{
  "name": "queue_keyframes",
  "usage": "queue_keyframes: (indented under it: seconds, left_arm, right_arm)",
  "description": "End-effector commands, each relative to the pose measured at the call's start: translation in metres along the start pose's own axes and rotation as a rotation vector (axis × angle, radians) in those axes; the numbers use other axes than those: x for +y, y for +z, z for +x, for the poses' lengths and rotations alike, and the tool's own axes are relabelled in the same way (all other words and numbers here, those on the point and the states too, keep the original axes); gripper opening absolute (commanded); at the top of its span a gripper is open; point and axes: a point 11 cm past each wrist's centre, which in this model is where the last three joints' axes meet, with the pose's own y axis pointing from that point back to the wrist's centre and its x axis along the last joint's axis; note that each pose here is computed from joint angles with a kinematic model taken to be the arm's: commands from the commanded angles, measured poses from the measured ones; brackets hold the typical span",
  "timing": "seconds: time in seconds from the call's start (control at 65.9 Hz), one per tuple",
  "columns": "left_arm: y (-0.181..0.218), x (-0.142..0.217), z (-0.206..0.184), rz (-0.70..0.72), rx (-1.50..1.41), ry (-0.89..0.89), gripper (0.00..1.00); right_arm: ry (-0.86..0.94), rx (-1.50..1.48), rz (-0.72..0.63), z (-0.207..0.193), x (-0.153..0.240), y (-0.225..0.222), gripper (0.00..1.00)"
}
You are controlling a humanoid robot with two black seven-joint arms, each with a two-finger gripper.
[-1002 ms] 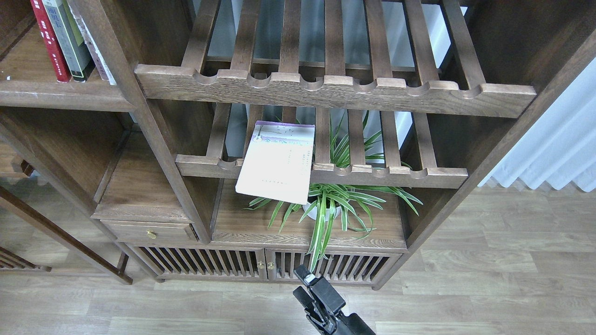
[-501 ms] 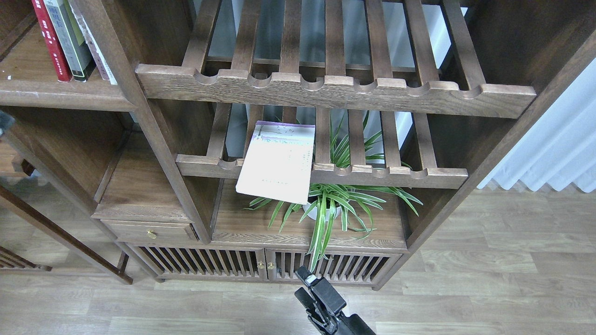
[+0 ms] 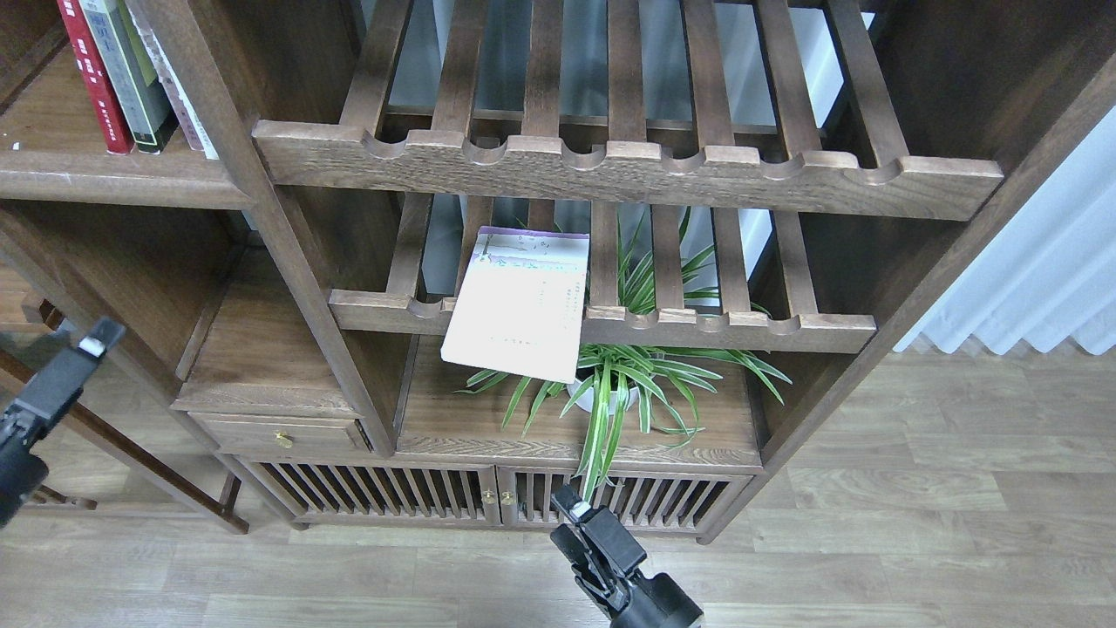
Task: Organize books on shelf
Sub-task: 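Withdraw the left gripper and raise the right gripper toward the white book, then hook the white book's lower edge with the right gripper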
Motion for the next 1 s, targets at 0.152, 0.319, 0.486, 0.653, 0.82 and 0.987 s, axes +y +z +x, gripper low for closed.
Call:
queue_keyframes:
  seconds: [0.152,0.319,0.486,0.653,0.82,0.987]
  left_arm:
    - [-0.041,0.011,0.029,0.074,0.079,0.089,1.00]
    - [-0.049,0.022,0.046,0.088,0.100,0.145,1.00]
    - [-0.053,0.030,0.054,0.095,0.111,0.175,1.00]
    - [-0.051,0.030,0.054,0.091,0.110,0.174,1.00]
    - [-0.049,0.031,0.055,0.087,0.107,0.178,1.00]
    - [-0.047,0.031,0.055,0.083,0.107,0.179,1.00]
  right_arm:
    - [-0.038,0.043,-0.010,-0.012,-0.018,-0.014,1.00]
    - [-0.065,0.069,-0.011,-0.021,-0.029,-0.022,1.00]
    - [-0.090,0.124,-0.026,-0.031,-0.047,-0.035,1.00]
    - [-0.109,0.189,-0.039,-0.043,-0.068,-0.052,1.00]
    - [-0.149,0.228,-0.043,-0.060,-0.083,-0.063,1.00]
    - [-0.180,0.254,-0.052,-0.074,-0.094,-0.067,1.00]
